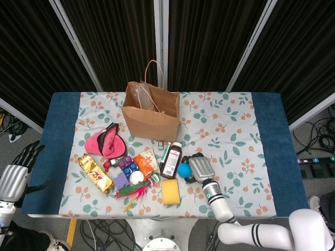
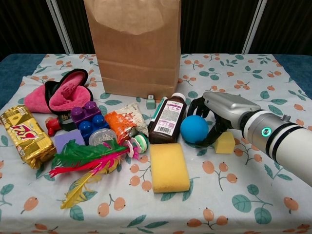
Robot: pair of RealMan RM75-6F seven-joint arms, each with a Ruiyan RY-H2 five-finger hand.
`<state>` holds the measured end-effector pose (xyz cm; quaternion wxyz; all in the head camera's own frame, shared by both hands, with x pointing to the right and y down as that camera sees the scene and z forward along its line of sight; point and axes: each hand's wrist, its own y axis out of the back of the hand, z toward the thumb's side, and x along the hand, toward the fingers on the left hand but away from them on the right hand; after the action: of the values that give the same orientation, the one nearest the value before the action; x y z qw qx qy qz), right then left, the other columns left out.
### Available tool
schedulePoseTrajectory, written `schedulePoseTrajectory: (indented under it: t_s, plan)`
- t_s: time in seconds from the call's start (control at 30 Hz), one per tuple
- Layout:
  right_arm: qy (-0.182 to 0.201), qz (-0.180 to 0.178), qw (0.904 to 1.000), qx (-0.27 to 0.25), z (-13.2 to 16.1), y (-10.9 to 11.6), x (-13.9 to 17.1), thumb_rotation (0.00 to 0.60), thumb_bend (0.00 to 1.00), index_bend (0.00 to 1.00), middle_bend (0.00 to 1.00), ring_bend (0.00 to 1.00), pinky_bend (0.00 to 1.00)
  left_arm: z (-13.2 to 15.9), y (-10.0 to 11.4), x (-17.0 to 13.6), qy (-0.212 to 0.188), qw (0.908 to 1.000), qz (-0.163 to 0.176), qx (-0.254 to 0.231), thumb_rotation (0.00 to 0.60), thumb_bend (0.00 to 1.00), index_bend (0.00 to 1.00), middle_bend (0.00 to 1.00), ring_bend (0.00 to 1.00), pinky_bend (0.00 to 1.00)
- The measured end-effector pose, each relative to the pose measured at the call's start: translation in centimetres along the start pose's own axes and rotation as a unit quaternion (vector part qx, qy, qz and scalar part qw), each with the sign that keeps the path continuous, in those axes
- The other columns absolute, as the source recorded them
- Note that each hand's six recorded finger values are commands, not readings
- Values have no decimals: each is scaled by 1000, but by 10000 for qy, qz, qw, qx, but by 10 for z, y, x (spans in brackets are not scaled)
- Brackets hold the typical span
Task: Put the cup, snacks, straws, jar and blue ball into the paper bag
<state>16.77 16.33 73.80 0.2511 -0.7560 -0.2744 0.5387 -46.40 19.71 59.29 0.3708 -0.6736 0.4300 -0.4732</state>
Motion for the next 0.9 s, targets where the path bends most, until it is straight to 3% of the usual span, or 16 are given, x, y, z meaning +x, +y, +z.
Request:
schedulePoseTrajectory:
  t_s: [0.2,0.33,0.53,0.77,0.9]
  plan:
    - [96,-178,9998,-26,3,8,1,600,157,462,456,322,224,0,-1,0,4,10000,-19,-12,600,107,95,108,64,223]
    - [232,-408,9988,-134,12,26,4,600,157,463,456,322,224,0,-1,1,-4,10000,-28,-7,600,108,95,108,64,223]
    - [501,-1117,9917,-397,34,90,9,600,158,476,466,330,230,3,-3,0,-34,10000,-60,-7,600,110,95,108,64,223]
    - [816,-2203,9705,-535,72,192,14,600,157,480,467,332,236,5,-4,1,-43,10000,-74,-34,600,111,95,108,64,223]
    - [862,-2599,9607,-454,92,232,10,600,157,479,467,332,236,6,-3,4,-71,10000,-37,-35,600,111,95,108,64,223]
